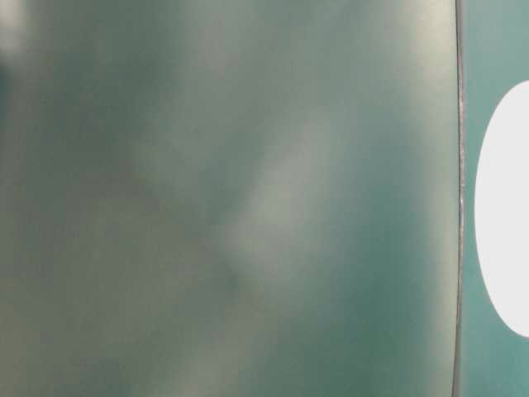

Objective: Scoop the yellow hexagonal prism block from the bowl with a spoon using the right arm.
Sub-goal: 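Move the right gripper toward the pink spoon handle in the spoon rest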

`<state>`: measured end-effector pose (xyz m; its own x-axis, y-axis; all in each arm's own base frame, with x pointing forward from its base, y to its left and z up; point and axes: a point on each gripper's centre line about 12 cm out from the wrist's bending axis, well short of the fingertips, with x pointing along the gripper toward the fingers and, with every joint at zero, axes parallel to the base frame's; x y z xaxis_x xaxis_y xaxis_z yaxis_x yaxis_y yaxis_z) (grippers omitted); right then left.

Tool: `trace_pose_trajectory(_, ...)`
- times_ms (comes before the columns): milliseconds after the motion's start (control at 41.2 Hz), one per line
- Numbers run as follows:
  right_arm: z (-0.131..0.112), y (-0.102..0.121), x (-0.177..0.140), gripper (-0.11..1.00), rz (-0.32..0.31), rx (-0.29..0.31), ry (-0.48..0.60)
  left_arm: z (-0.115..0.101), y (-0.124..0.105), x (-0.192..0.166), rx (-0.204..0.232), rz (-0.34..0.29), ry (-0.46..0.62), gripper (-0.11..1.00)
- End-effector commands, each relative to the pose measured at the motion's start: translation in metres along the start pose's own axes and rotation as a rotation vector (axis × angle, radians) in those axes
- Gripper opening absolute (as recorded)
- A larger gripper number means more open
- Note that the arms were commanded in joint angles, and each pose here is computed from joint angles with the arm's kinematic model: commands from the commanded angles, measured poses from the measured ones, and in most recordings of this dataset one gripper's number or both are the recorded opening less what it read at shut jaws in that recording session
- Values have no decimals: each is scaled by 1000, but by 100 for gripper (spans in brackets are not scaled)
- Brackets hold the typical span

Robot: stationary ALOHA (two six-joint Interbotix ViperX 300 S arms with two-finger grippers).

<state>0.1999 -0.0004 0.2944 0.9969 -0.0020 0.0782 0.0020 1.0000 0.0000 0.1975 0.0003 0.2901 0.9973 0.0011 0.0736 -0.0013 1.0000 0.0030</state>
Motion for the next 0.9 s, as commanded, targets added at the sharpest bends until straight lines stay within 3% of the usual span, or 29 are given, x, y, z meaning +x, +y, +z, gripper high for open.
trace_pose_trajectory(0, 3, -1, 1, 0, -3, 4, -8, 7, 0, 3, -6, 0, 11, 0)
trace_pose_trajectory(145, 0, -1, 2, 1, -4, 10, 12, 3, 0, 3, -6, 0, 37, 0)
trace_pose_trajectory(242, 1, -1, 3, 9, -4, 12, 11, 3, 0, 3, -8, 1, 38, 0)
trace_pose_trajectory(412, 1, -1, 3, 45, -4, 15, 12, 4, 0, 3, -8, 1, 37, 0)
trace_pose_trajectory(533, -2, -1, 4, 61, -5, 18, 21, 4, 0, 3, -8, 1, 37, 0)
trace_pose_trajectory(873, -30, 2, 15, 60, -3, 77, 100, 4, 0, 3, -8, 1, 37, 0)
